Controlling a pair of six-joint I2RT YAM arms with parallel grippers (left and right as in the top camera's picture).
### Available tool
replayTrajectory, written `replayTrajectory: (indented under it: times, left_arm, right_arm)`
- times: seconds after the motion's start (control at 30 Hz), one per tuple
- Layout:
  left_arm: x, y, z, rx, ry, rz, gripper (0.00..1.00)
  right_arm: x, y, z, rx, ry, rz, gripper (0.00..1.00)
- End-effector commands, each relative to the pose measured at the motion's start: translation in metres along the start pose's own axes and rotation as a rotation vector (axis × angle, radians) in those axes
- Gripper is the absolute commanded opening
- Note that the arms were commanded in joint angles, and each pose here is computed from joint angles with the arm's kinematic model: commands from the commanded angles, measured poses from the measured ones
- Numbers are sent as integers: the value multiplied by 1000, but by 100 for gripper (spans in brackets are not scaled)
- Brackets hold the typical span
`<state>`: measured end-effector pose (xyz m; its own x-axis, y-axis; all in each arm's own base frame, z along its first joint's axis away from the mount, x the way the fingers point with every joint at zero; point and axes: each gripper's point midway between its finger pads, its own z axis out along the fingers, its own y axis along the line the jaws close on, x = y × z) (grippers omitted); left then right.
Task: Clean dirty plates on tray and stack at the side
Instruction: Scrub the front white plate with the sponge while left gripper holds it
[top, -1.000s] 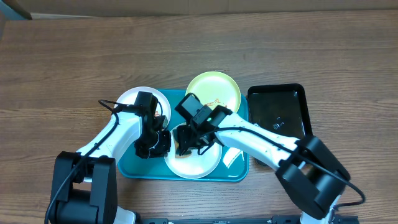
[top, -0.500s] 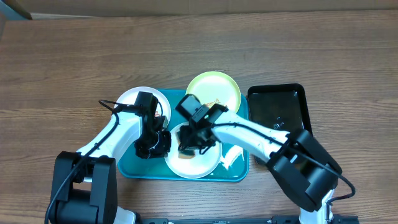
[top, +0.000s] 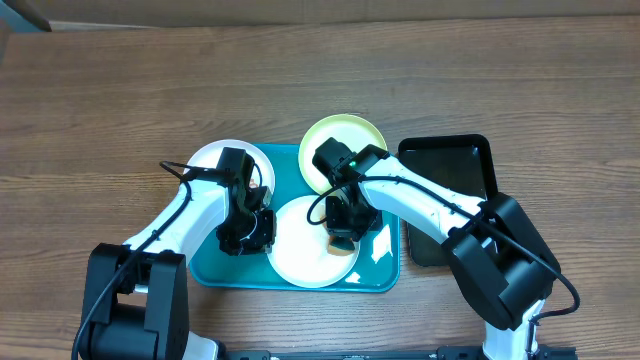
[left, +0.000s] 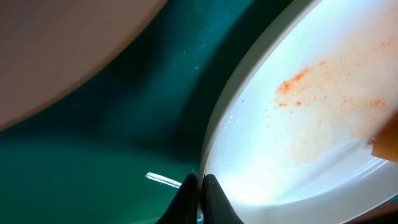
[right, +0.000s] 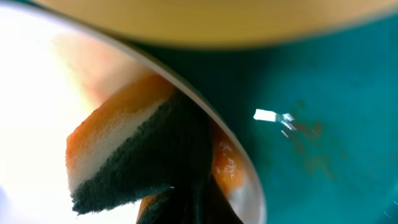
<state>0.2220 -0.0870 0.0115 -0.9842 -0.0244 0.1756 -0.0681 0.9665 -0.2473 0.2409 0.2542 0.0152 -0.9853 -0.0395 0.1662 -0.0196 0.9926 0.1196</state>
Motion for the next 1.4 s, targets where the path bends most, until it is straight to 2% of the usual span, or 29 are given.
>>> replayTrajectory:
  times: [0.0, 0.13, 0.37, 0.53, 0.7, 0.77, 0.83, 1.0, 1.2, 1.37]
  left_arm:
    - [5, 6, 3, -37, 24, 11, 4]
    - [5, 5, 3, -34, 24, 11, 4]
    - [6, 5, 3, -33, 25, 11, 4]
    - [5, 5, 3, -33, 21, 12, 4]
    - [4, 5, 3, -32, 18, 13, 4]
    - [4, 5, 3, -32, 18, 13, 4]
    - [4, 5, 3, -33, 19, 13, 4]
    - [5, 5, 3, -33, 20, 12, 4]
    - [5, 5, 3, -34, 22, 12, 4]
    - [5, 5, 3, -33, 21, 12, 4]
  right_arm:
    - [5, -27, 14, 123, 24, -44, 4]
    - [-22, 15, 14, -58, -83, -169, 4]
    - [-17, 95, 2, -383, -108, -329, 4]
    - [-3, 117, 4, -408, -116, -383, 4]
    - [13, 129, 8, -406, -91, -359, 4]
    - [17, 125, 12, -369, -85, -350, 4]
    - [13, 100, 20, -240, -103, -313, 4]
    - [-19, 33, 19, 14, -183, -151, 4]
    - [-40, -17, 7, 60, -139, -12, 4]
    - [-35, -31, -2, 101, -86, -72, 4]
